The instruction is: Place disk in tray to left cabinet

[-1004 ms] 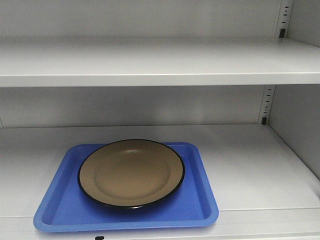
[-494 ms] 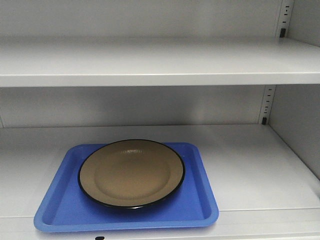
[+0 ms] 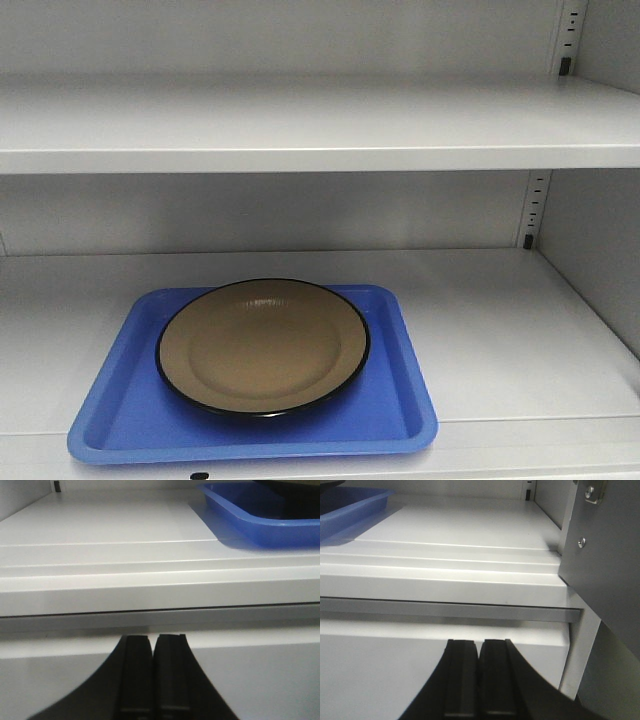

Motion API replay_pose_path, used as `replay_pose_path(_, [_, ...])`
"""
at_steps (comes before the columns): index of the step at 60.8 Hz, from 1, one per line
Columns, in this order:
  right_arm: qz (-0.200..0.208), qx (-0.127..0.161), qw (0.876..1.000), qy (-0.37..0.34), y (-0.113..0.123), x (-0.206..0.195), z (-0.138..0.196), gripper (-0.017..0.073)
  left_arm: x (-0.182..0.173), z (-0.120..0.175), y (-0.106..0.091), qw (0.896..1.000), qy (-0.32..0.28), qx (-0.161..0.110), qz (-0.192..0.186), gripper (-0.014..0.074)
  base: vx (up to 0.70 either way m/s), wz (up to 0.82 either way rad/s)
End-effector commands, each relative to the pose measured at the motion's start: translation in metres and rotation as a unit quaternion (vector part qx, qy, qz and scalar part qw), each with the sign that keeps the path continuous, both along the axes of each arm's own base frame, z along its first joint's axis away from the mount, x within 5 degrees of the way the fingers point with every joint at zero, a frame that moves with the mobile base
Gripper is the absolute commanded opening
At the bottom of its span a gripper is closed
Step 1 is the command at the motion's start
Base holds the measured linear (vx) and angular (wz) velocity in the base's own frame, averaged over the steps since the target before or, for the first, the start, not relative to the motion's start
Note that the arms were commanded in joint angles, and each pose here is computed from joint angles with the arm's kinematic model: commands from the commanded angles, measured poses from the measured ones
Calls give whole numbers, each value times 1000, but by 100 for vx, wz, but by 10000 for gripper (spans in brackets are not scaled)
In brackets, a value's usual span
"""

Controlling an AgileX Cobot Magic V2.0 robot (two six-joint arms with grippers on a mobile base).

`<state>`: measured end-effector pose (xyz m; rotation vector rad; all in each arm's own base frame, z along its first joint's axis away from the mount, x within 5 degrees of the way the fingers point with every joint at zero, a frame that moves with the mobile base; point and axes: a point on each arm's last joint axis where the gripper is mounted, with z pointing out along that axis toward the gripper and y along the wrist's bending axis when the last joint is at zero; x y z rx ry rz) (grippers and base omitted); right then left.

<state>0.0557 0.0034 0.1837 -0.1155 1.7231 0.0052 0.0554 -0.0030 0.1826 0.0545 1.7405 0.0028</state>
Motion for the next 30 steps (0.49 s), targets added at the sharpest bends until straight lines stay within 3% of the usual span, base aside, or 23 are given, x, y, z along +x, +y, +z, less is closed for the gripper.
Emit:
replay_pose_path(1, [1,-6,999,-39,0,1,1,-8,1,1,1,999,-32,-7,4,-6,0,0])
replay_pose_path(30, [1,-6,999,-39,0,1,1,-8,1,1,1,999,-32,-7,4,-6,0,0])
